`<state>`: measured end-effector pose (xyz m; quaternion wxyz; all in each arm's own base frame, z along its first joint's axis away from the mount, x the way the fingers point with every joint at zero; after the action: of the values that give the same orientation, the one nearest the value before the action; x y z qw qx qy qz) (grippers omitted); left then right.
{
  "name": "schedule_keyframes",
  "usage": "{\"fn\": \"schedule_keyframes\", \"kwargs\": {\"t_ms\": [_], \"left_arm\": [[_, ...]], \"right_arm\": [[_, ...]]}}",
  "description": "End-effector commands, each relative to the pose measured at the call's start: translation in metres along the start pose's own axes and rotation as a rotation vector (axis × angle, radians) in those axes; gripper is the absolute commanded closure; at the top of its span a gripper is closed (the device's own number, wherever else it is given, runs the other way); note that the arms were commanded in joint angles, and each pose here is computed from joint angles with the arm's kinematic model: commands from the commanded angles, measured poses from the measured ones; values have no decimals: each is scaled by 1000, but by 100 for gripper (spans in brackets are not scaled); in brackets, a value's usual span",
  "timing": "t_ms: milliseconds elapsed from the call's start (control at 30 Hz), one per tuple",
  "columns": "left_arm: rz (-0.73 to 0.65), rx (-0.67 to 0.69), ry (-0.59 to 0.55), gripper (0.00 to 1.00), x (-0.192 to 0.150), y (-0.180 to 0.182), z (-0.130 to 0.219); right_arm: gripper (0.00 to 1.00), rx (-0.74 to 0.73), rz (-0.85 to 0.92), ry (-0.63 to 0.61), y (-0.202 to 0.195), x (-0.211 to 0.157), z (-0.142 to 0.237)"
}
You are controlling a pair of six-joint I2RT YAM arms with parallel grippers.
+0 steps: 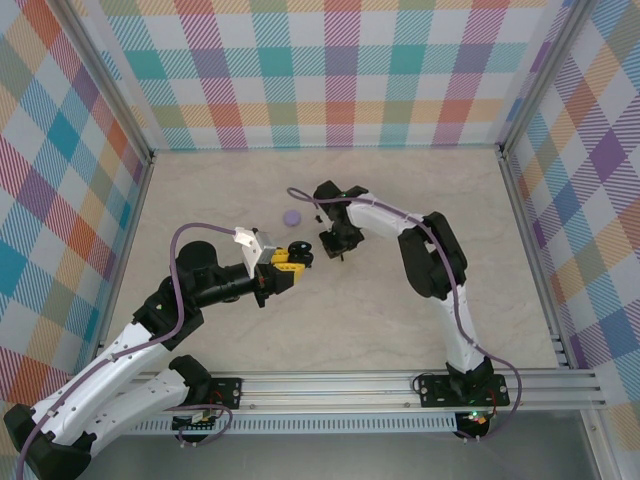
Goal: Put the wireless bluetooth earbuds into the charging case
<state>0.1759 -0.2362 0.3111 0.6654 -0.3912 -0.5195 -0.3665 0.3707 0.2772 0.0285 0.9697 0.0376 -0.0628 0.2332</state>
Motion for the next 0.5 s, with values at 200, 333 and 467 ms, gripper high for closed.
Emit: {"fn": "schedule_keyframes", "kwargs": {"t_ms": [200,333,467], "left_arm": [[-7,-11,-21,95,6,-5,3],[-10,-11,-24,95,8,-5,3],[-12,-9,-23,95,7,-5,3]], "right_arm": [[63,-45,-167,74,-30,-25,1],[60,-16,-178,79,-28,-26,6],[61,9,-178,89,-25,-29,11]]}}
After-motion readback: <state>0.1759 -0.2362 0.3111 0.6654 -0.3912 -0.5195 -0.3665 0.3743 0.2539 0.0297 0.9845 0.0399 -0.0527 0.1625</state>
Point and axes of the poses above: each hand's point on the last joint's axis, 136 mm out from that joint toward the fingers, its own z axis back along the fingers, its own y axis along the line the jaws close on, x = y × z, the point moved 1 cm from there along z, back along the fingers, and after that the axes turned 1 degree about -z, right-handed, at the moved point
